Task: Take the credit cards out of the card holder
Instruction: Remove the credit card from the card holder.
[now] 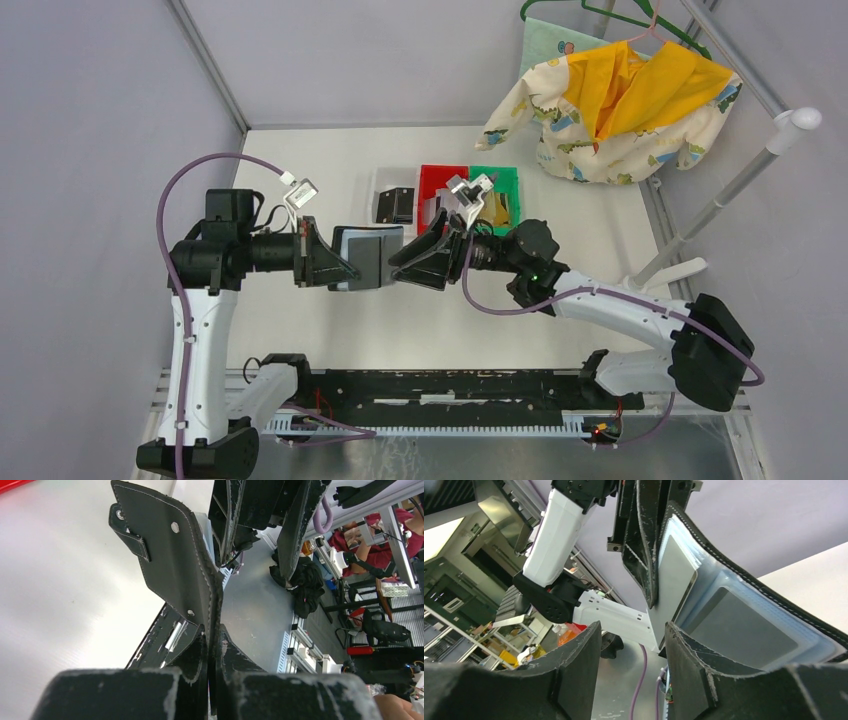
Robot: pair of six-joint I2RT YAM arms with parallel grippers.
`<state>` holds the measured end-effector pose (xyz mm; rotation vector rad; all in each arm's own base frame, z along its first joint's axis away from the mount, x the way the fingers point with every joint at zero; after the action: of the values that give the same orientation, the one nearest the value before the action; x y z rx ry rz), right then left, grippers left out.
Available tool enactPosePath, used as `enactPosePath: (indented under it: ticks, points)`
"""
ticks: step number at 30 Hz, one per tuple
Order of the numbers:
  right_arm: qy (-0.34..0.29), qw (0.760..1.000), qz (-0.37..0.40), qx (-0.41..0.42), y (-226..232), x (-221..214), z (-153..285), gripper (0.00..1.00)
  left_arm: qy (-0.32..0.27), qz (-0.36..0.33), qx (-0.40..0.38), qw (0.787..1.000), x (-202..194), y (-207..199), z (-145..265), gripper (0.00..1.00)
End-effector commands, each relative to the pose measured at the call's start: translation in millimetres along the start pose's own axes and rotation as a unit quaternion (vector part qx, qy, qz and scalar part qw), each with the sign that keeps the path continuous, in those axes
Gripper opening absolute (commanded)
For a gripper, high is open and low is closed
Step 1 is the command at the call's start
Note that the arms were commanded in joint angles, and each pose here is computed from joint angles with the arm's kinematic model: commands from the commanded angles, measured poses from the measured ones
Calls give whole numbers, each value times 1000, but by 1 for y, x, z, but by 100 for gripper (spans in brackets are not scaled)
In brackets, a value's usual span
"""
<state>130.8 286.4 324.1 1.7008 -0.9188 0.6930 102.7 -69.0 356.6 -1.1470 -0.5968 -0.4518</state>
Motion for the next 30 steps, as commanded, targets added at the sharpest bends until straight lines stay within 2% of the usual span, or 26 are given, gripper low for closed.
enactPosePath:
  ticks: [1, 18, 30]
  points:
    - [7, 999, 3, 47, 10, -1, -6, 55, -12, -47, -36, 998, 5, -13, 4, 2]
    - [7, 997, -8, 72, 12, -9, -17, 48, -10, -53, -42, 998, 2, -15, 4, 2]
    - [-9, 994, -33, 107, 15, -13, -36, 34, -5, -47, -25, 999, 1, -10, 4, 2]
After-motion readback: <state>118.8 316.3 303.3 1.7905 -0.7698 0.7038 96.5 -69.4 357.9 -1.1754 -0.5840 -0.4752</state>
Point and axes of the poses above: each gripper's point midway between its finger pads, its own z axis back along the fingers, its own y axis along the line the jaws close on, x = y × z, the point moved 10 cm from there along z, back along the fingers, and after that the axes turned 4 degrees about z, right-handed, at the moved point
